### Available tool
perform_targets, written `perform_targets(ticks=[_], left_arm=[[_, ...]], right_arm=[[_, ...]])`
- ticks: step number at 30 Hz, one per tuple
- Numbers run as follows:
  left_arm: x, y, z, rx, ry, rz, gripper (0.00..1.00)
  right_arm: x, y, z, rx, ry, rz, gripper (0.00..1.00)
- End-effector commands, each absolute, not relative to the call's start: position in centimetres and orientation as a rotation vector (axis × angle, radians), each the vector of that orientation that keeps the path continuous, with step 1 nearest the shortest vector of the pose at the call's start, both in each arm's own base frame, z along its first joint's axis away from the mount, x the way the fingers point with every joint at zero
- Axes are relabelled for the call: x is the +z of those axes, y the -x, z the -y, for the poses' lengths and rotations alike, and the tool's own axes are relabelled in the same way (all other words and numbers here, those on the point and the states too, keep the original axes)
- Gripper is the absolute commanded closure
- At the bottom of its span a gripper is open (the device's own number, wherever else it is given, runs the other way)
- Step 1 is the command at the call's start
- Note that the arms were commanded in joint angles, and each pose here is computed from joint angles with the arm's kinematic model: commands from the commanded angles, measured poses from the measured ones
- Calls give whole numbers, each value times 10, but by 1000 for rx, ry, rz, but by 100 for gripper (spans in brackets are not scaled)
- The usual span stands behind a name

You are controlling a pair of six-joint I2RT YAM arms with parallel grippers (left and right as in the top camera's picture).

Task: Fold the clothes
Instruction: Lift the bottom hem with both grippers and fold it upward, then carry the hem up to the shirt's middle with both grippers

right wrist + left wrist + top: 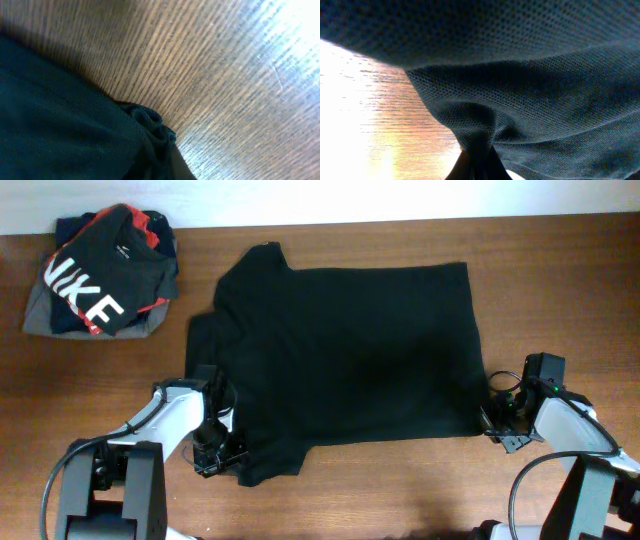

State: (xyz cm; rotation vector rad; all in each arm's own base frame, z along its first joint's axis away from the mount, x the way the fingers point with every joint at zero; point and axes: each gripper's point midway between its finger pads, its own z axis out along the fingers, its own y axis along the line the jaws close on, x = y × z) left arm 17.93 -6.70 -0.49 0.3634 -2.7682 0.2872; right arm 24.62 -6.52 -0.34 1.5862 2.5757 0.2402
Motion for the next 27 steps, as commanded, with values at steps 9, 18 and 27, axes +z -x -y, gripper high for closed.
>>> perform_targets(ticks=[9,18,27], left_arm=[[9,-176,70,310,-356,2756,99],[45,-221,75,407,-314,2983,99],[70,-276,81,513,-284,3189,99]], right_arm=[[-9,-224,61,190,-1672,-2661,96],[8,-240,64,224,-1639,-2620,96],[26,-267,71,274,-1602,-2548,96]])
